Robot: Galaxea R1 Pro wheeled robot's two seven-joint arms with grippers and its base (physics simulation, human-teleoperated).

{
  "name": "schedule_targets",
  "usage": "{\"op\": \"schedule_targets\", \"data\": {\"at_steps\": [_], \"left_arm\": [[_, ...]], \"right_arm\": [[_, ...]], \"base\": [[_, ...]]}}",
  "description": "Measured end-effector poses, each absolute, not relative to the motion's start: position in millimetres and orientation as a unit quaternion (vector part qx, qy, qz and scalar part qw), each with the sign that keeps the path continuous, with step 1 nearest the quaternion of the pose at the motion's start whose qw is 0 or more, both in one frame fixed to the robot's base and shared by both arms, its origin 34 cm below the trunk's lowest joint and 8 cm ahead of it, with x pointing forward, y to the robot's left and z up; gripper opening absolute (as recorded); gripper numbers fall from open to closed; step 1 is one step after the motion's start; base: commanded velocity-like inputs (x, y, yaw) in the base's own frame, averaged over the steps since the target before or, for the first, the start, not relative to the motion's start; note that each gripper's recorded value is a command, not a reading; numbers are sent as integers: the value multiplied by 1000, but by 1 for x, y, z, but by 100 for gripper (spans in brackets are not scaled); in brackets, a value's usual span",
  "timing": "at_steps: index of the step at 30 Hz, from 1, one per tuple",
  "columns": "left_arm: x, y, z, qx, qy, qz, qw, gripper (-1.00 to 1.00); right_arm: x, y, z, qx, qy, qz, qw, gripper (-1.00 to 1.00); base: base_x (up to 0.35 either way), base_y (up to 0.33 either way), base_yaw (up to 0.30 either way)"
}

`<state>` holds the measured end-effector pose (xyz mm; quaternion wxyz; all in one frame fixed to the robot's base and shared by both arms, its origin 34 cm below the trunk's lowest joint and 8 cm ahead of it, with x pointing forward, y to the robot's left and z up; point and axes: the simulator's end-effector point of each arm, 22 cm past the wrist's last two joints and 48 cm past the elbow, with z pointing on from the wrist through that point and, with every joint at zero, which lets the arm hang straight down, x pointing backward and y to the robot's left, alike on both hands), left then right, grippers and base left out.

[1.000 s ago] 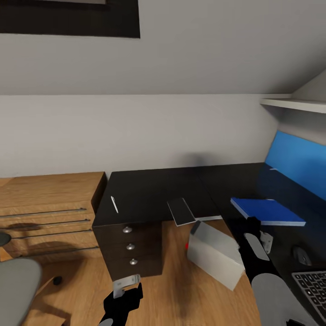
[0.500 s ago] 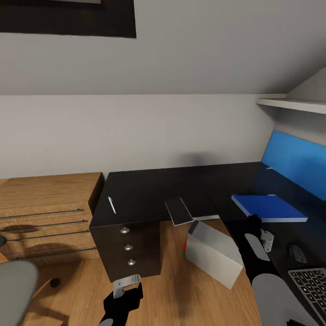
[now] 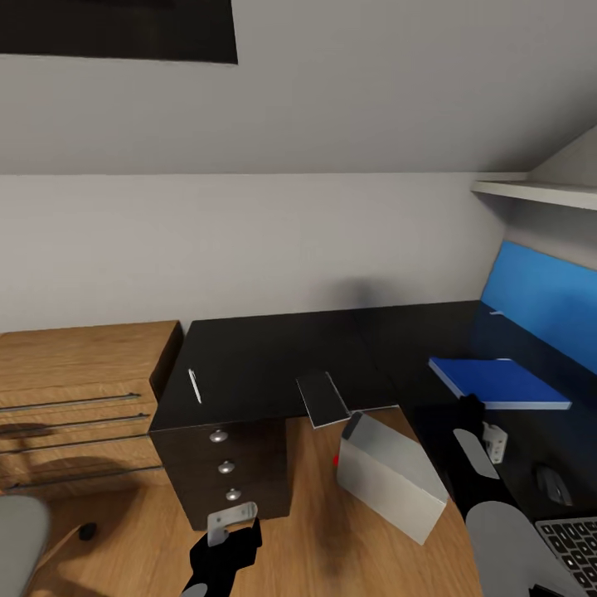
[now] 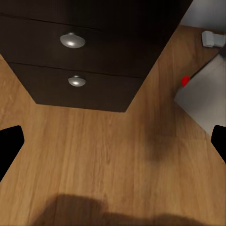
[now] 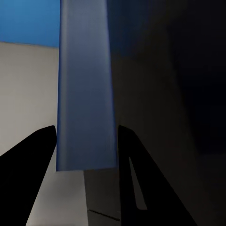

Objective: In the bedroom, organize the workspace by keeping the computer under the desk, ensuring the monitor is on the desk, placing the keyboard on the desk next to the monitor, placing the mouse on the desk next to the keyboard, moving the folder from the swivel chair onto the desk next to the mouse, stacking the notebook on top of the folder with the pen on top of the notebook, and positioning the swivel chair next to the desk.

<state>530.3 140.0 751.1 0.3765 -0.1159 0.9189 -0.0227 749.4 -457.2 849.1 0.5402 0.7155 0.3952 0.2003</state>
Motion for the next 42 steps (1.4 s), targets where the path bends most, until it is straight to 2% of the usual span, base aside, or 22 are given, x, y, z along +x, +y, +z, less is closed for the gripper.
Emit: {"op": "schedule_targets", "data": {"at_steps": [15,42], "left_arm": [[536,141,760,-123,914,-26,386,100],[536,140,731,-121,914,-27,386,100]], "right_arm": [[730,-490,847,718,383,155,560,-100],[730,-486,809,722,391,153,550,-100]], "base": [[1,0,0],[0,0,0]]}}
